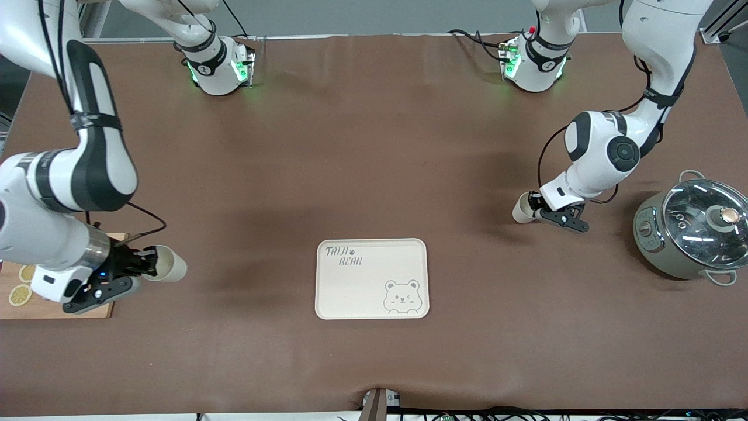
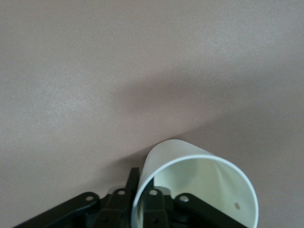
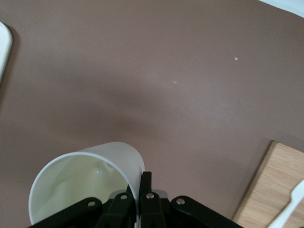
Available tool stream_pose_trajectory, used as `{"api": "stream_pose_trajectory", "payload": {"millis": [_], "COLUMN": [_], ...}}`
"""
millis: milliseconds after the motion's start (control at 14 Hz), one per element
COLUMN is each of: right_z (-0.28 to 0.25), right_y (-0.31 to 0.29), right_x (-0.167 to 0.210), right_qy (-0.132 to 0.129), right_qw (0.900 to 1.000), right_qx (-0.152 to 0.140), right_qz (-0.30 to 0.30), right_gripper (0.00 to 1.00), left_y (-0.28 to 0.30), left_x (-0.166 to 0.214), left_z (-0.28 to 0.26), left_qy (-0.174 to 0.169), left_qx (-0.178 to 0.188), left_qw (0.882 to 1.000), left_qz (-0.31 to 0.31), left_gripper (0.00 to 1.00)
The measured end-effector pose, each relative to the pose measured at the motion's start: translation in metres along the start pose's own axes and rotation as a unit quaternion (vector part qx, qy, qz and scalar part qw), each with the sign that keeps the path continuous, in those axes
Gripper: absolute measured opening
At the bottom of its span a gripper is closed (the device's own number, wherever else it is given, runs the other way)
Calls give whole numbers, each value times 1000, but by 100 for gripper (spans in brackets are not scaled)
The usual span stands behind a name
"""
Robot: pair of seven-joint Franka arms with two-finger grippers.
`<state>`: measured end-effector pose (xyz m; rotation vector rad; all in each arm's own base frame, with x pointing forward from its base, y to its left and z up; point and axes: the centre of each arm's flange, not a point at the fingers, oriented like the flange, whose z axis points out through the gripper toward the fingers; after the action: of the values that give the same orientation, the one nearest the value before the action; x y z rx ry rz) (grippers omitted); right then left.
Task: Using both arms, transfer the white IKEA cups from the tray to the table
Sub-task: 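Carry the cup toward the cutting board while the left gripper lowers its cup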
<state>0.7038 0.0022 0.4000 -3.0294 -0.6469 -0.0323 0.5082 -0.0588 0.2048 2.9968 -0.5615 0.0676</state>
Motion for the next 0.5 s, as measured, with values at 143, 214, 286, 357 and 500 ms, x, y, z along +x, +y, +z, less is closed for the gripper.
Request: {"api": "stream_pose_trajectory", "payload": {"millis": [143, 214, 286, 357, 500], "right_z": [16, 29, 44, 60, 89], "right_y": [22, 30, 38, 46, 63], "right_x": [-8, -10, -11, -13, -18], "right_qy": [-3, -3, -3, -4, -4], "right_qw": [1000, 1000, 999, 999, 998], "right_qx": [2, 2, 3, 4, 6], "right_qz": [-16, -24, -33, -42, -59], "right_gripper": [3, 3, 3, 3, 3], "left_y": [-1, -1, -3, -4, -8], "left_x": [0, 0, 1, 2, 4], "left_z": [3, 2, 0, -6, -27], "left_qy": [0, 1, 2, -4, -23], "left_qx": [1, 1, 2, 2, 3], "left_qw": [1000, 1000, 1000, 1000, 1000], "left_qz": [2, 1, 1, 0, -1], "left_gripper": [37, 48, 57, 67, 89]}}
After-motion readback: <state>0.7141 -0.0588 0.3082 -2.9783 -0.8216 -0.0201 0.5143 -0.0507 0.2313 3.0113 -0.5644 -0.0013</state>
